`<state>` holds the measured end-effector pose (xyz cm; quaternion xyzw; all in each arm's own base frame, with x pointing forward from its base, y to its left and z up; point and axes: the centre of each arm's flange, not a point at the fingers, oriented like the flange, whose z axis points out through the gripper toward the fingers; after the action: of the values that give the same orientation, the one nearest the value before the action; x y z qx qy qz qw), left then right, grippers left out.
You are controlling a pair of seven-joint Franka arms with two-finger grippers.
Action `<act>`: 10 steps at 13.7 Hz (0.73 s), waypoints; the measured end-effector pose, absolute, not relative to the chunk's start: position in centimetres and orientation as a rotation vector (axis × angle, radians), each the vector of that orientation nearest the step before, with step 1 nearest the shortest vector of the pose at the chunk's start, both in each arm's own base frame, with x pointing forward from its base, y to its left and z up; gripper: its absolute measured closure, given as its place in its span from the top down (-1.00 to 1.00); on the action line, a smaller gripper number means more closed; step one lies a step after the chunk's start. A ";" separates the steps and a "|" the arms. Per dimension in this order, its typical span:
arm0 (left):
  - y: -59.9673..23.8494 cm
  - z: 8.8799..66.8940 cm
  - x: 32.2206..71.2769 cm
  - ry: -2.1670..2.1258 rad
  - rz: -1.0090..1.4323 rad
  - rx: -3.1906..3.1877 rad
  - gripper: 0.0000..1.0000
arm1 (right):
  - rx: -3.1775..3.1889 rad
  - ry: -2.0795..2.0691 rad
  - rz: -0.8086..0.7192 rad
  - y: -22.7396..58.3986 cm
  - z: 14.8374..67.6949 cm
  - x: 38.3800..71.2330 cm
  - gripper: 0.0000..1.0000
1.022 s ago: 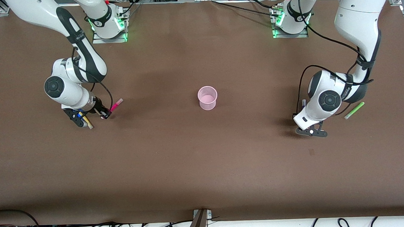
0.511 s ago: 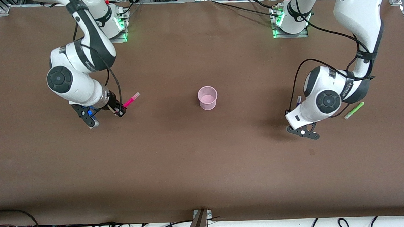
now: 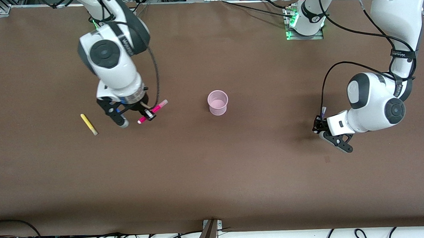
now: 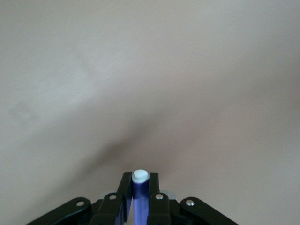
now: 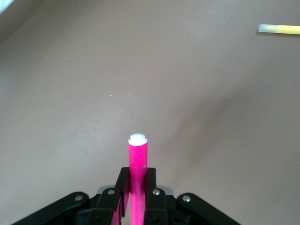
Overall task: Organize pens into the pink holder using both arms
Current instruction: 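Carry the pink marker over the cup while the left gripper lifts the blue marker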
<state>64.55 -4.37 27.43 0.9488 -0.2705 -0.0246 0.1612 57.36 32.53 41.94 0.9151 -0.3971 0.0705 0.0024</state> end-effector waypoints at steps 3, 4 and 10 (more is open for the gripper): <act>-4.5 28.4 64.4 -0.762 -0.051 2.456 -0.64 | 2.815 -1.342 0.358 37.5 40.9 56.2 -0.66; -4.0 28.6 64.5 -0.769 -0.030 2.383 -0.64 | 2.802 -1.369 0.423 39.2 40.6 55.6 -0.66; -2.2 29.9 65.5 -0.740 0.068 1.893 -0.64 | 2.738 -1.513 0.700 47.7 38.6 52.0 -0.66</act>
<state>65.47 -2.24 29.92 0.7918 -0.3093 0.0283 0.5260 52.04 47.70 38.56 0.8537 -0.4718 0.2181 -0.0321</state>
